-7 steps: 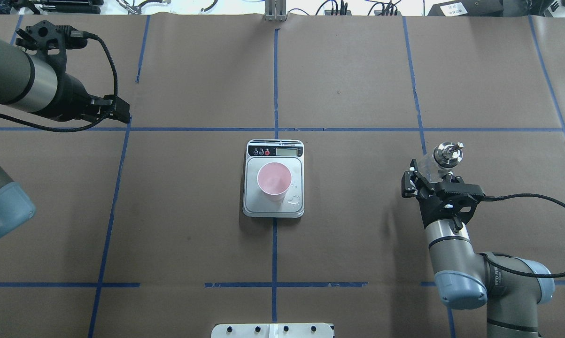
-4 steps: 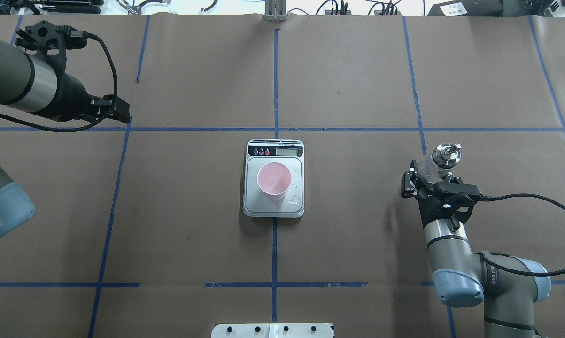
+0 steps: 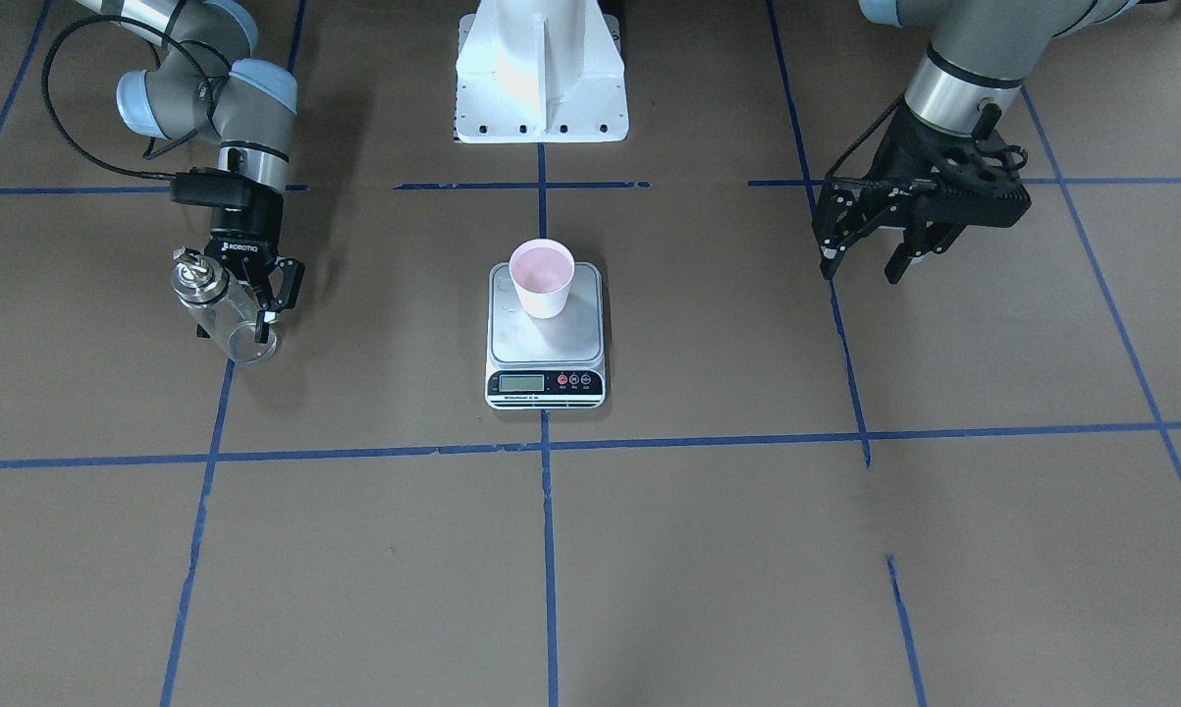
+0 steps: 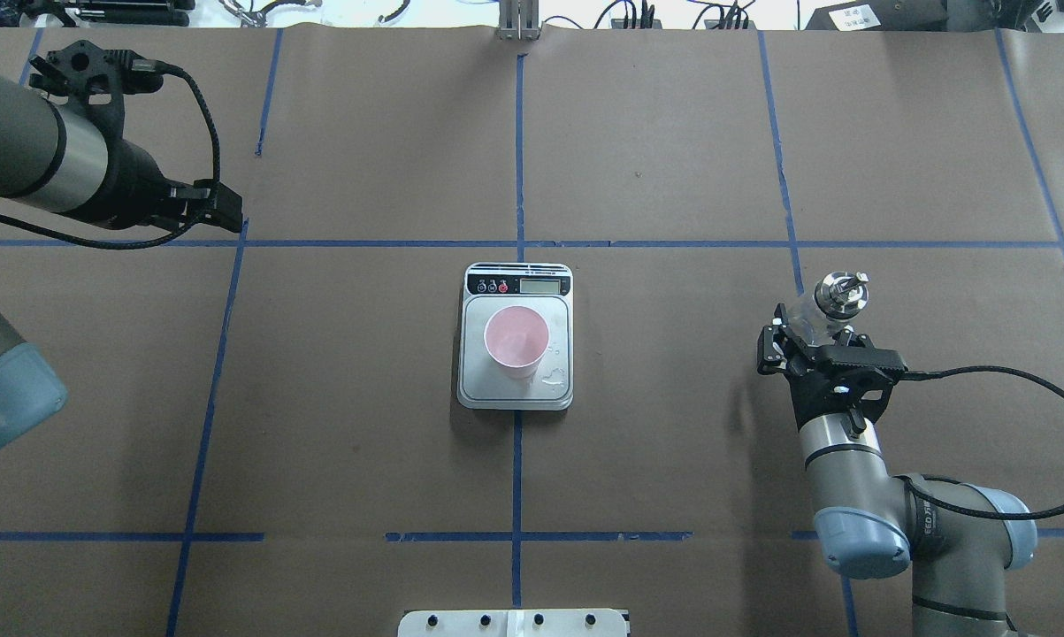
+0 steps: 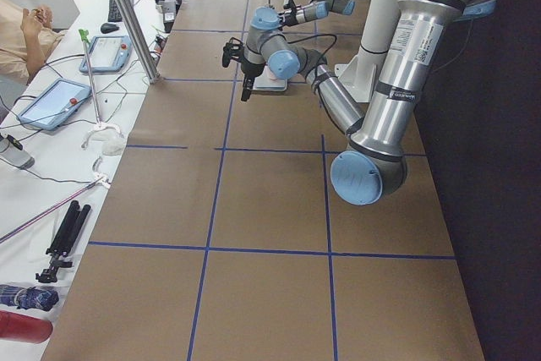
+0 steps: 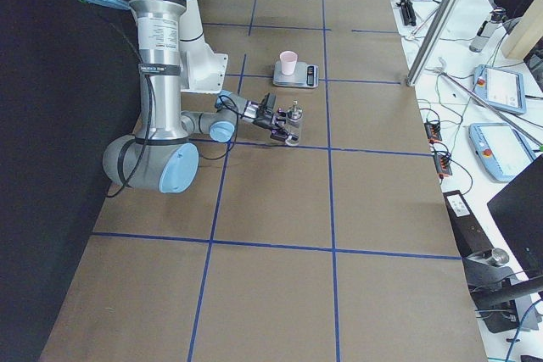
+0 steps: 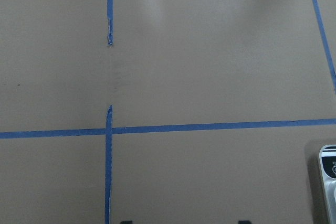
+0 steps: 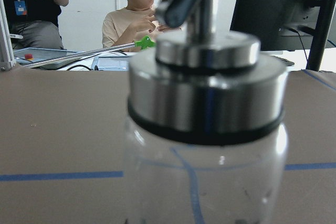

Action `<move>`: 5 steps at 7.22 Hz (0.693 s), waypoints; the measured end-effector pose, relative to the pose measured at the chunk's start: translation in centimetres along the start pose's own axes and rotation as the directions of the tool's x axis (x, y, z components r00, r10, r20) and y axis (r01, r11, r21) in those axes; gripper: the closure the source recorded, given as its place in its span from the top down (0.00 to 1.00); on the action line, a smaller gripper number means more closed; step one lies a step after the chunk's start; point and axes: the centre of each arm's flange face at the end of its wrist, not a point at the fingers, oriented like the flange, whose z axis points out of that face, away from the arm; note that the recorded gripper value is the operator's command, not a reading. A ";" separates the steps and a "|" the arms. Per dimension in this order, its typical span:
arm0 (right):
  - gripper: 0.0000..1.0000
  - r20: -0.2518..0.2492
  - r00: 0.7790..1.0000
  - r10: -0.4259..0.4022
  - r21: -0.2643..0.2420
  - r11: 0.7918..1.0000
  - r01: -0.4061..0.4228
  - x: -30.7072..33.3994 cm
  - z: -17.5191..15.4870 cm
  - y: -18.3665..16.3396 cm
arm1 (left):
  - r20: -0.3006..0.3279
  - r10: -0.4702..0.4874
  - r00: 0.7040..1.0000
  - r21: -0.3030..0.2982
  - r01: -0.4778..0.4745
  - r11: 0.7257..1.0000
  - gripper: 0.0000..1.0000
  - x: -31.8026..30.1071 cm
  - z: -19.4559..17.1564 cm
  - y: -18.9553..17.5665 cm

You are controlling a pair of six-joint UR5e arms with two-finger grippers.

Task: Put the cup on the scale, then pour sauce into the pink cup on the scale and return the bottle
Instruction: 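Lower the dispenser to the table with the right gripper and release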

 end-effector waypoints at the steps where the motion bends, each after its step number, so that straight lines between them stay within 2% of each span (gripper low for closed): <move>1: 0.99 0.000 1.000 -0.001 -0.004 1.000 0.001 0.0 0.0 0.1 | 0.001 0.000 1.000 0.000 0.000 1.000 0.73 0.0 0.0 0.0; 5: 1.00 -0.003 1.000 -0.006 -0.020 1.000 0.006 0.3 0.1 0.4 | 0.001 0.000 1.000 0.000 0.000 1.000 0.73 0.0 0.0 0.0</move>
